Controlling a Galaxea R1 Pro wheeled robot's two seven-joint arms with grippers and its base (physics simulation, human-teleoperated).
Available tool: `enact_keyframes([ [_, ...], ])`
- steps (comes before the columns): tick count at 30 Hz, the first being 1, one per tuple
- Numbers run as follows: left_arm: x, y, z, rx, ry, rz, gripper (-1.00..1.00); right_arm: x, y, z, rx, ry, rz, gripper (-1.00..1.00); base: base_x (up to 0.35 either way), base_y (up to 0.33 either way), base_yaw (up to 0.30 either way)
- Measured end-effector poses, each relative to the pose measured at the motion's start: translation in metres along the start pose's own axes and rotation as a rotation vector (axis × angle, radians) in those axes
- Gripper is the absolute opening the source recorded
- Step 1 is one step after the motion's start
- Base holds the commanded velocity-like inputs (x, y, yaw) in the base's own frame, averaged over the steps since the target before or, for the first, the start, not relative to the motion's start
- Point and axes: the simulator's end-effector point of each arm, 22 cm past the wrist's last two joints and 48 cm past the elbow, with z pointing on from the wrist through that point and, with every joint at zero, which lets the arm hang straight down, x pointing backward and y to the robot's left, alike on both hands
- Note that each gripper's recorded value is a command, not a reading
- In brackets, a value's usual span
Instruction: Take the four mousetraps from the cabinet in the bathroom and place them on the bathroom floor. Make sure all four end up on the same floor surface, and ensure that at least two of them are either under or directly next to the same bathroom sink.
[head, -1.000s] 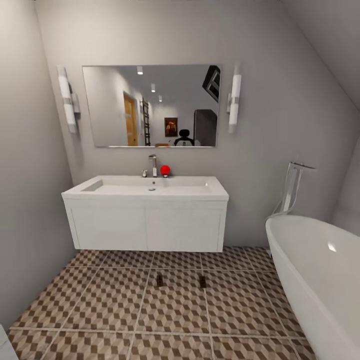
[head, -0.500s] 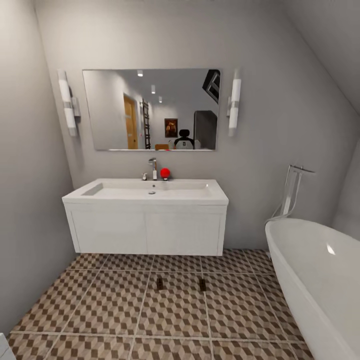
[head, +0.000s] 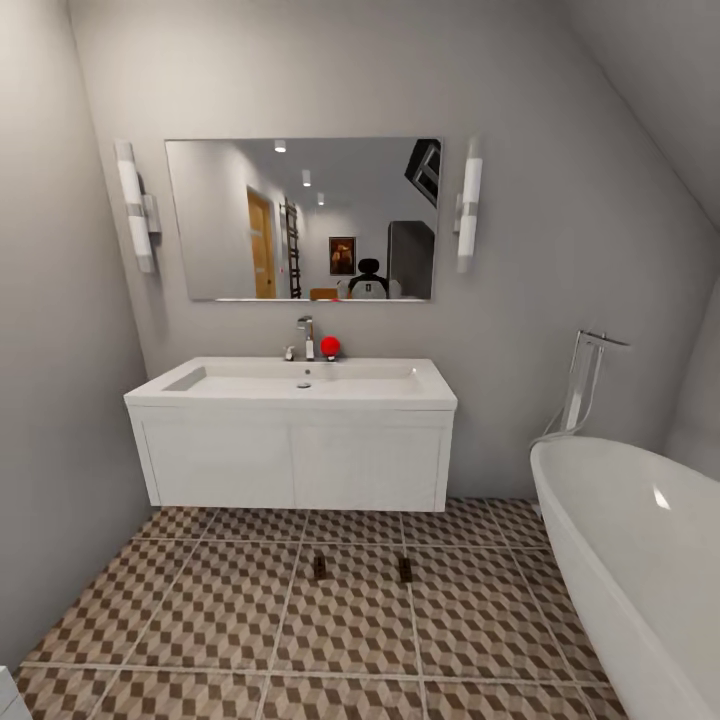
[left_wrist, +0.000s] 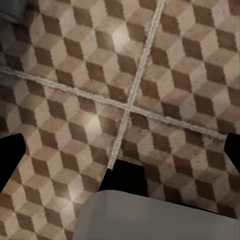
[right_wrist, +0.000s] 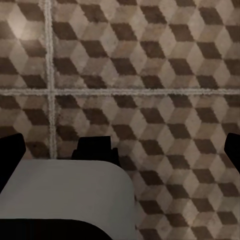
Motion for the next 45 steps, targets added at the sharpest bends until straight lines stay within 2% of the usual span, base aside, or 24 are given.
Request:
enact_keyframes([
  [24, -0.001, 0.0, 0.0, -0.001, -0.005, 0.001, 1.0, 0.002, 0.007, 0.0, -0.012, 0.007, -0.012, 1.0, 0.0, 0.0, 0.01],
  [45, -0.005, 0.004, 0.001, -0.004, -0.015, 0.016, 1.0, 0.003, 0.012, 0.0, -0.019, 0.011, -0.014, 1.0, 0.0, 0.0, 0.251],
])
